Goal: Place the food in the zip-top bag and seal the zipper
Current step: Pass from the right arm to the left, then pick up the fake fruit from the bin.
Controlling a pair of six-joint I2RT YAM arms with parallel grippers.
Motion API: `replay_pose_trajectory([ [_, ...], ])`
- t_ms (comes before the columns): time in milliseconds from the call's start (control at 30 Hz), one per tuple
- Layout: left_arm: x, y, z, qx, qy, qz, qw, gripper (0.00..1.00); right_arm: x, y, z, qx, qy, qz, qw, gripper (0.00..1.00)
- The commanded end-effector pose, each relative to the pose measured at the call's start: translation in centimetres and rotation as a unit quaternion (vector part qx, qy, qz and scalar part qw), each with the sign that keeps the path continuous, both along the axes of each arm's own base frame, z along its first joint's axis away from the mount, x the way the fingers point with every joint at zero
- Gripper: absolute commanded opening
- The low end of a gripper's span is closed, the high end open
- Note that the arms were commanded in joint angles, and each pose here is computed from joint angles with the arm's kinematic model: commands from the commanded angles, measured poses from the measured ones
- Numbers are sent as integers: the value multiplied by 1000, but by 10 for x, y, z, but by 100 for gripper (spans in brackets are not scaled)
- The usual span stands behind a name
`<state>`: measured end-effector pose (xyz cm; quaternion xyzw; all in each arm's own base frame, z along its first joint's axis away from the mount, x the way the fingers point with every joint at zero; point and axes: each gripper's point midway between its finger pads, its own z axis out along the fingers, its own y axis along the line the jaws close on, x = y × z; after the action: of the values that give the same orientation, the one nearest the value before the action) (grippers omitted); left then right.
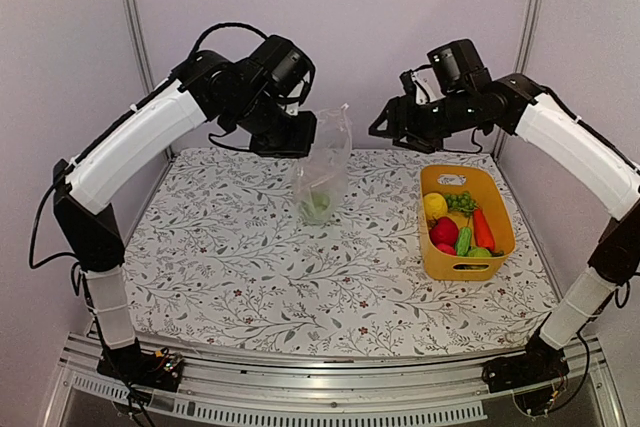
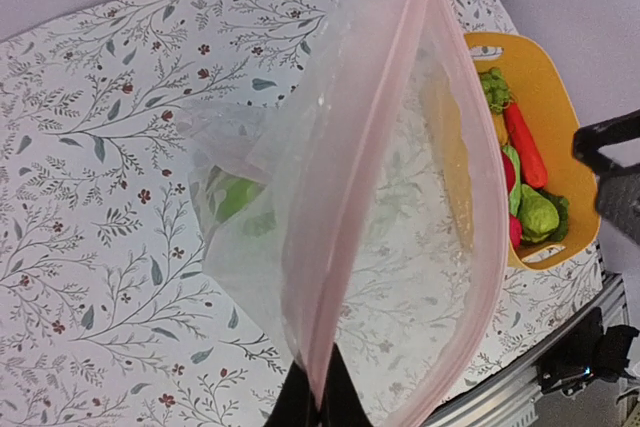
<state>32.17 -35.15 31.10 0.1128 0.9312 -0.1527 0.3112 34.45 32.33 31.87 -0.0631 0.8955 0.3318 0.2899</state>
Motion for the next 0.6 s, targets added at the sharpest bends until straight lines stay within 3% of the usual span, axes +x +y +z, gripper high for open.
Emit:
replay_pose_trajectory([
  [0,-2,14,-6,34,9,-6,999,0,10,-72,-8,-45,-13,-51,998,64],
  [267,-12,19,-29,70,49,-43,995,0,23,-163,-114,-138,69,-126,980,69],
  [567,-8,-8,-10,4,33,-66,997,0,29,-188,-201,-188,149,-126,963,78],
])
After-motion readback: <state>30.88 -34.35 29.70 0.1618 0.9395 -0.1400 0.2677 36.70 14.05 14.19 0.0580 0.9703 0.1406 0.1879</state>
